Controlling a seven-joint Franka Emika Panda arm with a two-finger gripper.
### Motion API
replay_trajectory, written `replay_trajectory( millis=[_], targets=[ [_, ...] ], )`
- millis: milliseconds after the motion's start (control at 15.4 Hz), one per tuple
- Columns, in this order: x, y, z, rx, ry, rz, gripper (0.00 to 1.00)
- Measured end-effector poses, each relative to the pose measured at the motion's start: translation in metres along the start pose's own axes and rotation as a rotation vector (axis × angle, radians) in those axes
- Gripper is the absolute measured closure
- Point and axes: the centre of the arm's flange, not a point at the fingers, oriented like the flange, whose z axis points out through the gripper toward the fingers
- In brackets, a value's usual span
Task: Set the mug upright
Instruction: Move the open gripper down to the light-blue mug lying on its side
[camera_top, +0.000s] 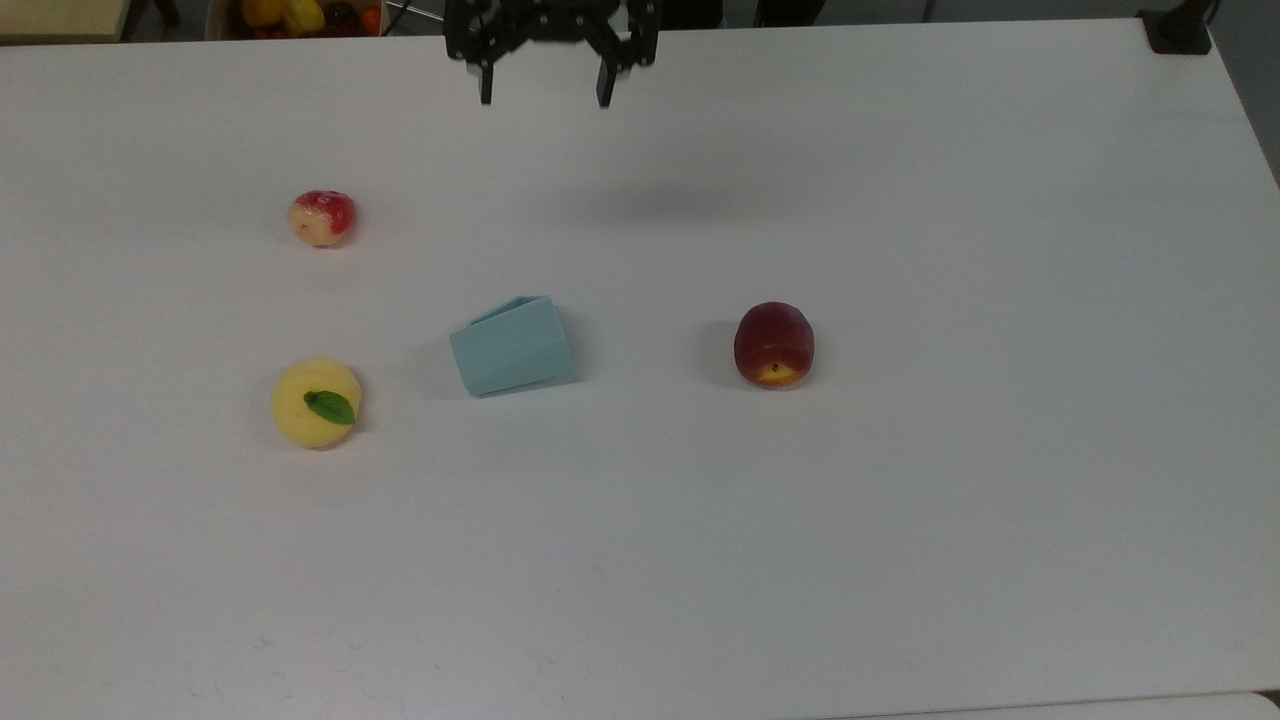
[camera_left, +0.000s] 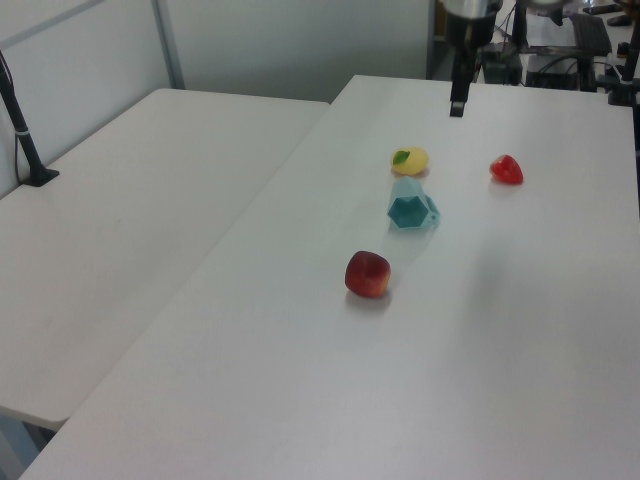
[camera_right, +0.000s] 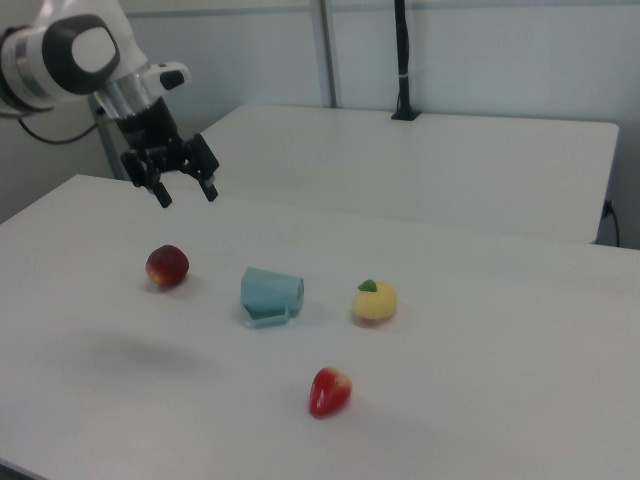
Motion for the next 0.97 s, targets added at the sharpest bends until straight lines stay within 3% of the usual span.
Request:
replay_trajectory(
  millis=[648,973],
  targets=[
    [0.011,-0.074,0.115,-0.256,0.101,0.064,0.00],
    [0.015,-0.092,0.168,-0.339,0.141,0.075,0.00]
  ],
)
